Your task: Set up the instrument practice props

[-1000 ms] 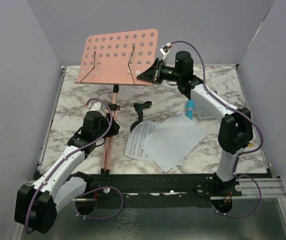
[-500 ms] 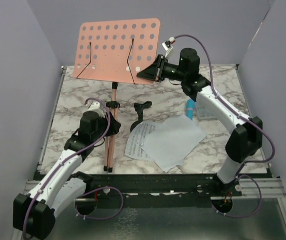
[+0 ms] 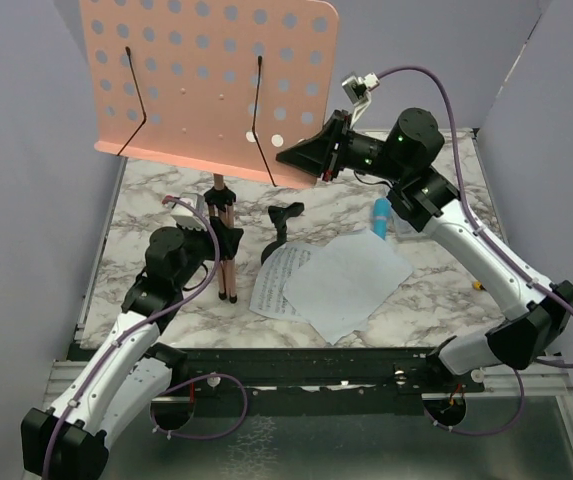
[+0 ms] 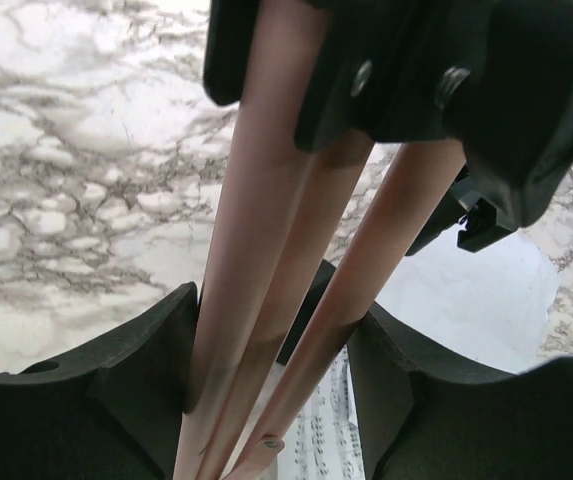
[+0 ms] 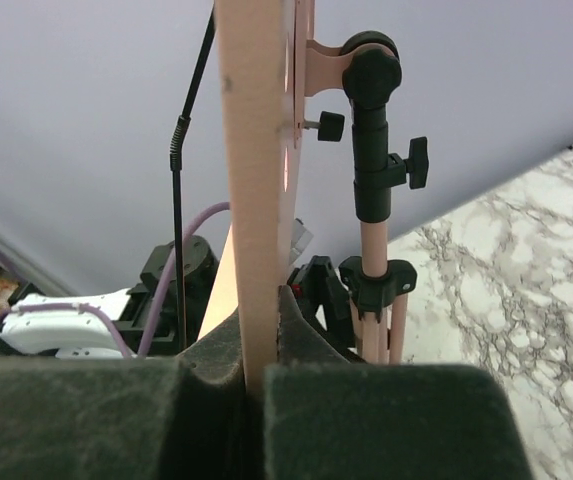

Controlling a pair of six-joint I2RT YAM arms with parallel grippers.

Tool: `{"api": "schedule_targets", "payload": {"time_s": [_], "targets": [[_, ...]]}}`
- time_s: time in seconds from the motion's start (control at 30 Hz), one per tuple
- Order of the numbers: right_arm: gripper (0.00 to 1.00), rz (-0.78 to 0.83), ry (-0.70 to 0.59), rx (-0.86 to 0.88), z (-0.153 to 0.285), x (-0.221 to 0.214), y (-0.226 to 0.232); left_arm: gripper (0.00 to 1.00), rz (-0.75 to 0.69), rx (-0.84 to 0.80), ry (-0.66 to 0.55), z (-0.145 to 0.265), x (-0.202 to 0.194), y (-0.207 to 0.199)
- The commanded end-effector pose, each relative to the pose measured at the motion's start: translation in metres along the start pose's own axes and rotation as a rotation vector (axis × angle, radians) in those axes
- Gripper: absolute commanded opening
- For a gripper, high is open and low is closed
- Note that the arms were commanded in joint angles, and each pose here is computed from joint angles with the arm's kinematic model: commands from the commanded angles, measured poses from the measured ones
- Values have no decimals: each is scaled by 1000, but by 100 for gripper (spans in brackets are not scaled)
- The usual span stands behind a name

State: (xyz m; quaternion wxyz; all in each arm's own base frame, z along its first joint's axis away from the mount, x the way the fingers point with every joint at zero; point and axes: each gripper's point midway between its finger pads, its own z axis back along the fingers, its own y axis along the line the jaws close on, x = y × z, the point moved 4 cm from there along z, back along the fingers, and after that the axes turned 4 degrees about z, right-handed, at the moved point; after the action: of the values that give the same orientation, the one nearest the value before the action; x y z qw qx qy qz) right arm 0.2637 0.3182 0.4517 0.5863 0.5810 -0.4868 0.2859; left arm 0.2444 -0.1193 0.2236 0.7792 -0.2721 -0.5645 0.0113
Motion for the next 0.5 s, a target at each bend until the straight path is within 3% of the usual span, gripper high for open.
{"api": "schedule_targets", "payload": {"time_s": [0.0, 0.33, 0.47], "targets": [[0, 101, 37, 215, 16, -6, 58, 0, -50, -89, -331, 1, 67, -20], [0, 105, 83, 168, 35, -34, 62, 0, -147, -111, -356, -14, 69, -19], [0, 112, 97, 177, 38, -41, 68, 0, -141, -145, -430, -12, 74, -23]]}}
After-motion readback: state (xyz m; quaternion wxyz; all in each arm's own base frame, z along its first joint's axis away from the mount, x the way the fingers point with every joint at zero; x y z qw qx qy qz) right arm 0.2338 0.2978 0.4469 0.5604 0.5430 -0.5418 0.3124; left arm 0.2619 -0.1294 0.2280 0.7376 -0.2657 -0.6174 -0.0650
